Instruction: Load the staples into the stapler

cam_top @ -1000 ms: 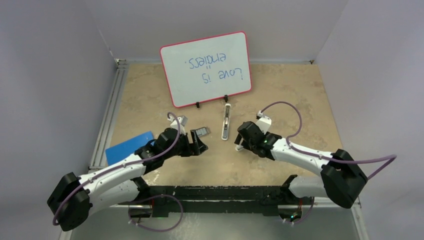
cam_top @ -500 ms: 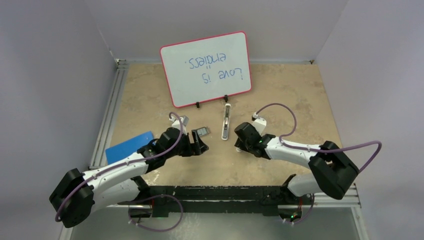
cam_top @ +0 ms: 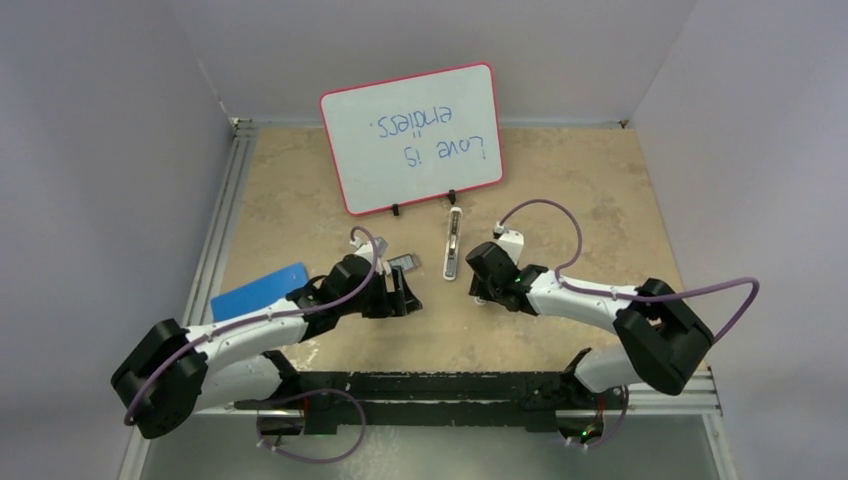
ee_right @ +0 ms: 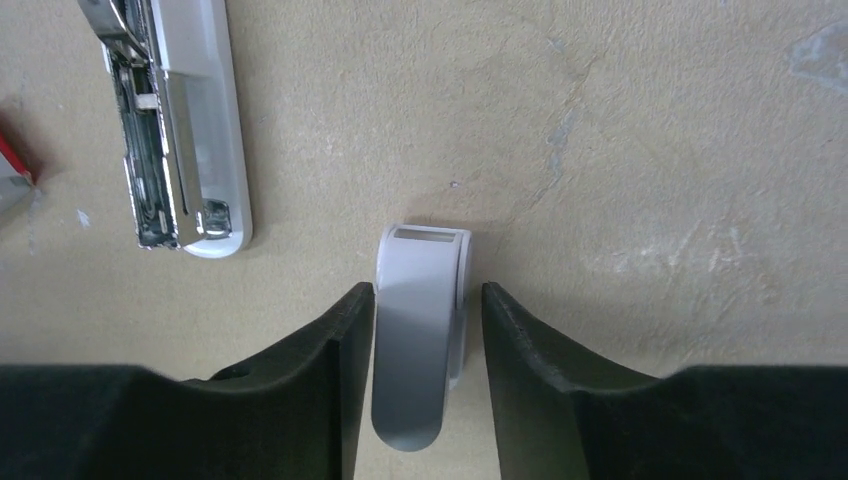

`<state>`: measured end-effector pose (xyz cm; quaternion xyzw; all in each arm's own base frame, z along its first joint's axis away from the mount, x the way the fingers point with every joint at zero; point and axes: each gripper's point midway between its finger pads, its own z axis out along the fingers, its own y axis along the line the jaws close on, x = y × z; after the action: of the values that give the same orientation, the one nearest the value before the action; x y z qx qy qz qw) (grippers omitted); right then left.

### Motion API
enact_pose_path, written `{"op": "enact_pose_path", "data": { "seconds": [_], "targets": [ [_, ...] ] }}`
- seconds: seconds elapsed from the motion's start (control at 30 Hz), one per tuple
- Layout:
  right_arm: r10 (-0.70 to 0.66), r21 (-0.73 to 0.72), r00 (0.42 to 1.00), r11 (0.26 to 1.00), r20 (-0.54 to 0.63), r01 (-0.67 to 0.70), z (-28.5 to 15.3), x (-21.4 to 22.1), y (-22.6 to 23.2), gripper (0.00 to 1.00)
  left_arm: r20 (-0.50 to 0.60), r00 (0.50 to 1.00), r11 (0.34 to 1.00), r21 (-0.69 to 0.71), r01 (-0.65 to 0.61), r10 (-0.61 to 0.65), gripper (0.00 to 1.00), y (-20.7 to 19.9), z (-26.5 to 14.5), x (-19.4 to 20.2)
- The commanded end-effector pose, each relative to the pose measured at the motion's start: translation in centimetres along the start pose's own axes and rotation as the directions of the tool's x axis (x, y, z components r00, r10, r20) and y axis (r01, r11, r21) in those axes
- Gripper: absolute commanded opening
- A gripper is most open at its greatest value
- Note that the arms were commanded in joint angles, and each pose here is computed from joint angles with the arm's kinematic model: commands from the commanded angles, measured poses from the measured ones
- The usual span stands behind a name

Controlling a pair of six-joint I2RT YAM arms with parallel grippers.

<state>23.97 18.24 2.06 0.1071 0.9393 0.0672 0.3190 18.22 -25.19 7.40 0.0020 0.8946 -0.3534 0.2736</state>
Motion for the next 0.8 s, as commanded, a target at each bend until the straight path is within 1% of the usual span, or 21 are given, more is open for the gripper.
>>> {"op": "enact_pose_path", "data": {
  "seconds": [0.0,0.1,0.17,0.2,0.33,0.4,0.5,0.63,0.7,0.77],
  "targets": [
    [-0.026,-0.024,0.999,0.999,0.043,0.027,-1.6,-2.4,1.2,0.56,-0.037,0.999,0.996,0.089,-0.002,0.005,0.77,-2.2,0.6,0.2],
    [-0.027,-0.009,0.999,1.0,0.043,0.028,-2.6,-3.0,1.1,0.64,-0.047,0.999,0.996,0.088,0.028,-0.024,0.8,-2.1,1.1,0.5],
    [-0.022,-0.003,0.999,1.0,0.04,0.023,-3.1,-3.0,0.8,0.65,-0.05,0.998,0.995,0.086,0.049,-0.045,0.8,-2.1,1.4,0.4],
    [-0.019,-0.006,0.999,1.0,0.039,0.019,-3.4,-3.0,0.8,0.65,-0.054,0.997,0.995,0.079,0.06,-0.055,0.8,-2.1,1.5,0.5],
    [-0.013,-0.031,1.0,0.999,0.011,0.013,-3.9,-2.3,1.0,0.57,-0.062,0.994,0.993,0.076,0.089,-0.085,0.8,-2.1,2.2,0.6],
    [-0.029,-0.023,0.999,0.999,-0.014,0.029,-3.6,-1.4,0.8,0.56,-0.07,0.993,0.991,0.09,0.097,-0.091,0.81,-2.3,2.5,0.8],
    [-0.05,0.024,0.997,0.998,-0.057,0.051,-2.8,0.1,0.0,0.54,-0.079,0.995,0.991,0.111,0.071,-0.062,0.83,-2.8,3.0,1.0],
    [-0.062,-0.004,0.995,0.998,-0.079,0.062,-3.0,1.2,0.8,0.53,-0.082,0.996,0.99,0.133,0.046,-0.035,0.83,-3.6,3.5,1.0],
    [-0.063,-0.008,0.994,0.998,-0.084,0.062,-3.0,1.5,1.1,0.51,-0.087,0.996,0.989,0.144,0.044,-0.032,0.8,-3.8,3.7,1.0],
    [-0.065,-0.002,0.994,0.998,-0.088,0.065,-3.0,1.7,1.1,0.45,-0.089,0.995,0.987,0.156,0.05,-0.036,0.75,-4.1,4.0,1.1]
  ]
}}
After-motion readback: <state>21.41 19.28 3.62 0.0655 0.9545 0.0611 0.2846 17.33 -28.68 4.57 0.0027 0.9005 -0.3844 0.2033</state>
